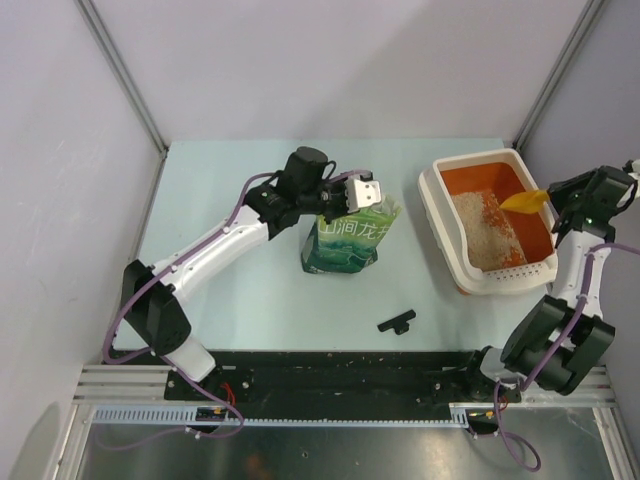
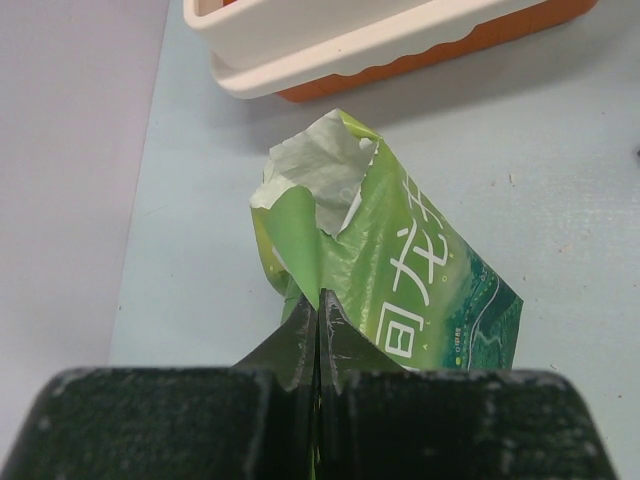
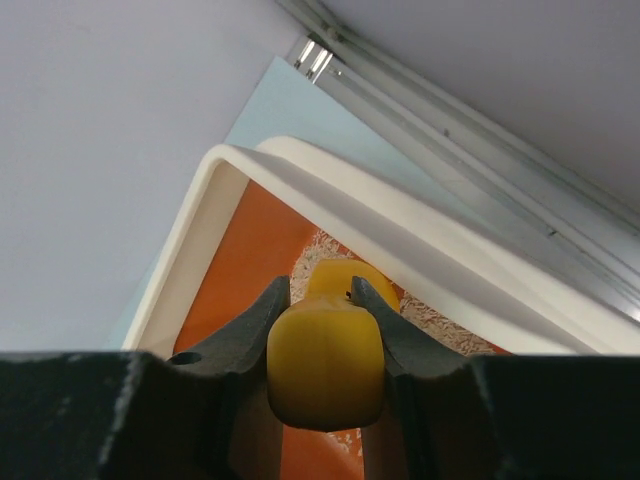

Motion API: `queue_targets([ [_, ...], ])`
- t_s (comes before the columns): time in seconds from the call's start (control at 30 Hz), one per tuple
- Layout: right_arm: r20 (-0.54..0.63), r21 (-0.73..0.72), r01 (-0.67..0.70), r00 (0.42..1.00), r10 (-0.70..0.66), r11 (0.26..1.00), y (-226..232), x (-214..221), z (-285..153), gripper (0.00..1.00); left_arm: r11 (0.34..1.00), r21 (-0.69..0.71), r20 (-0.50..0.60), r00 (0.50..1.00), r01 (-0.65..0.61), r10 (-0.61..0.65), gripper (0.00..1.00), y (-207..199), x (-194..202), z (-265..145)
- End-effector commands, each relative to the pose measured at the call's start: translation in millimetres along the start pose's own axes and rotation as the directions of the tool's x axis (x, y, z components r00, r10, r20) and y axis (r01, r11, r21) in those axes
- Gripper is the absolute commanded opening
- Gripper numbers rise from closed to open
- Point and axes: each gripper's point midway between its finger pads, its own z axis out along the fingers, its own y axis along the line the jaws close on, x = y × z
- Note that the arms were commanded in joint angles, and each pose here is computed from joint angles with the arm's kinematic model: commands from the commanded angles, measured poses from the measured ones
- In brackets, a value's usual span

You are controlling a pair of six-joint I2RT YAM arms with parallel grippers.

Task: Fill the litter box with clean litter

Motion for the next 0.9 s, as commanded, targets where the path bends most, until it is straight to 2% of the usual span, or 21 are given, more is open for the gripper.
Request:
queue_targets([
  [0.0, 0.148, 0.01, 0.117, 0.982, -0.117, 0.993, 11.2, -42.3, -35.4, 0.0, 1.0, 0.024, 0.098, 0.995, -0.018, 0.016, 0.0, -7.8, -28.8, -10.0],
  [0.1, 0.156, -0.014, 0.208, 0.967, -0.204, 0.978, 20.0, -39.8, -44.5, 0.0, 0.999, 0.038, 0.106, 0.994, -0.013, 0.009, 0.0, -11.0, -29.2, -9.2],
  [0.13, 0.137, -0.075, 0.245, 0.963, -0.233, 0.967, 33.9, -31.1, -46.7, 0.0, 0.999, 0.039, 0.108, 0.994, -0.01, 0.005, 0.0, -11.2, -29.8, -9.7],
  [0.2, 0.177, -0.235, 0.338, 0.937, -0.302, 0.911, 73.2, -29.1, -61.9, 0.0, 0.999, 0.035, 0.111, 0.994, -0.004, 0.0, 0.0, -10.6, -31.4, -11.3],
  [0.23, 0.173, -0.389, 0.406, 0.914, -0.367, 0.827, 105.7, -10.4, -75.0, 0.0, 0.999, 0.032, 0.11, 0.994, -0.002, -0.002, 0.0, -10.3, -31.8, -12.4],
  [0.27, 0.221, -0.479, 0.438, 0.899, -0.378, 0.761, 132.1, -9.3, -89.9, 0.0, 0.999, 0.035, 0.11, 0.994, -0.002, -0.002, 0.0, -11.6, -31.8, -12.3],
  [0.3, 0.217, -0.549, 0.446, 0.893, -0.395, 0.707, 148.0, 1.3, -99.1, 0.0, 1.0, 0.026, 0.107, 0.994, -0.003, 0.0, 0.0, -10.2, -31.3, -14.3],
  [0.33, 0.227, -0.655, 0.459, 0.877, -0.424, 0.6, 171.6, 14.5, -116.6, 0.0, 1.0, 0.021, 0.108, 0.994, -0.003, 0.001, 0.0, -9.4, -32.4, -15.9],
  [0.43, 0.237, -0.82, 0.446, 0.836, -0.496, 0.36, 219.3, 58.2, -159.3, 0.0, 1.0, -0.005, 0.103, 0.995, -0.001, 0.001, 0.0, -5.2, -34.2, -21.0],
  [0.57, 0.215, -0.916, 0.366, 0.794, -0.569, 0.165, 254.2, 110.4, -200.5, 0.0, 0.999, -0.042, 0.092, 0.996, 0.007, -0.004, 0.0, 2.0, -35.1, -26.3],
  [0.63, 0.228, -0.923, 0.365, 0.777, -0.587, 0.124, 261.9, 119.1, -202.4, 0.0, 0.999, -0.052, 0.085, 0.996, 0.011, -0.007, 0.0, 3.4, -34.0, -27.2],
  [0.7, 0.246, -0.939, 0.341, 0.746, -0.619, 0.039, 272.0, 142.6, -217.2, 0.0, 0.998, -0.061, 0.086, 0.996, 0.011, -0.005, 0.0, 4.8, -35.2, -29.2],
  [0.77, 0.235, -0.948, 0.318, 0.726, -0.646, 0.014, 276.6, 153.9, -218.7, 0.0, 0.997, -0.072, 0.081, 0.997, 0.013, -0.007, 0.0, 6.8, -34.9, -31.9],
  [0.8, 0.258, -0.947, 0.322, 0.716, -0.649, -0.021, 282.0, 156.7, -224.6, 0.0, 0.997, -0.075, 0.077, 0.997, 0.013, -0.008, 0.0, 6.9, -33.6, -31.6],
  [0.83, 0.22, -0.955, 0.297, 0.705, -0.674, 0.0, 278.5, 165.2, -221.1, 0.0, 0.997, -0.079, 0.079, 0.997, 0.014, -0.007, 0.0, 7.6, -34.6, -32.7],
  [0.87, 0.261, -0.944, 0.327, 0.681, -0.684, -0.035, 278.8, 167.5, -219.9, 0.0, 0.996, -0.082, 0.075, 0.997, 0.014, -0.008, 0.0, 7.8, -33.3, -33.0],
])
